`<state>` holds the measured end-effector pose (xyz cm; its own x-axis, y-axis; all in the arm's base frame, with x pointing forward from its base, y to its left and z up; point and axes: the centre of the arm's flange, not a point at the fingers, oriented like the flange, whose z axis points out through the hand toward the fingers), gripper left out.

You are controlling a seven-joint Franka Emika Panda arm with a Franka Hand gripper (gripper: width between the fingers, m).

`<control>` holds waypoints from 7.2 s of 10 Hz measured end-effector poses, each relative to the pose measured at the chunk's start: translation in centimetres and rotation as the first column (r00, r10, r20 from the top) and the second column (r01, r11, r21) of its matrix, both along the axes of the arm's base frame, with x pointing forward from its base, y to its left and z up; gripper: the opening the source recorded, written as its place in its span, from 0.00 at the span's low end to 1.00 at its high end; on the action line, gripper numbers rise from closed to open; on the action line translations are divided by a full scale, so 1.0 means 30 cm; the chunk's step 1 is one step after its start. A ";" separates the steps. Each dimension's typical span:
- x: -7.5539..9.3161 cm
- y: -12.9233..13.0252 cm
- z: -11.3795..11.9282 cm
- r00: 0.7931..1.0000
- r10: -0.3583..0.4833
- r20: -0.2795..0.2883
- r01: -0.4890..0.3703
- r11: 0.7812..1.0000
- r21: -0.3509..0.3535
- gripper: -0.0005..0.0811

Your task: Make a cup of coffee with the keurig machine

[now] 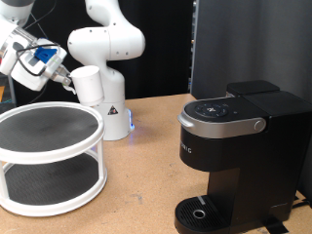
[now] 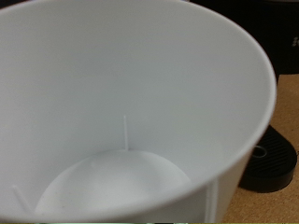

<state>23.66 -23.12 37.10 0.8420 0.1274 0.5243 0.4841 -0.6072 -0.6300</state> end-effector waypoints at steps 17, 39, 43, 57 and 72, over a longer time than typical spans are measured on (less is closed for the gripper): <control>0.342 0.360 -0.118 0.958 -0.283 0.037 0.285 0.958 -0.047 0.10; 0.498 0.593 -0.481 0.941 -0.338 0.039 0.340 0.933 -0.118 0.10; 0.552 0.662 -0.506 0.931 -0.364 0.032 0.365 0.922 -0.132 0.10; 0.643 0.796 -0.651 0.924 -0.375 0.076 0.382 0.920 -0.093 0.10; 0.514 0.649 -0.560 0.947 -0.318 -0.052 0.314 0.946 -0.083 0.99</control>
<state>39.07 -3.64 20.30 0.8766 -0.1148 0.4673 0.2200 -0.7680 -0.6014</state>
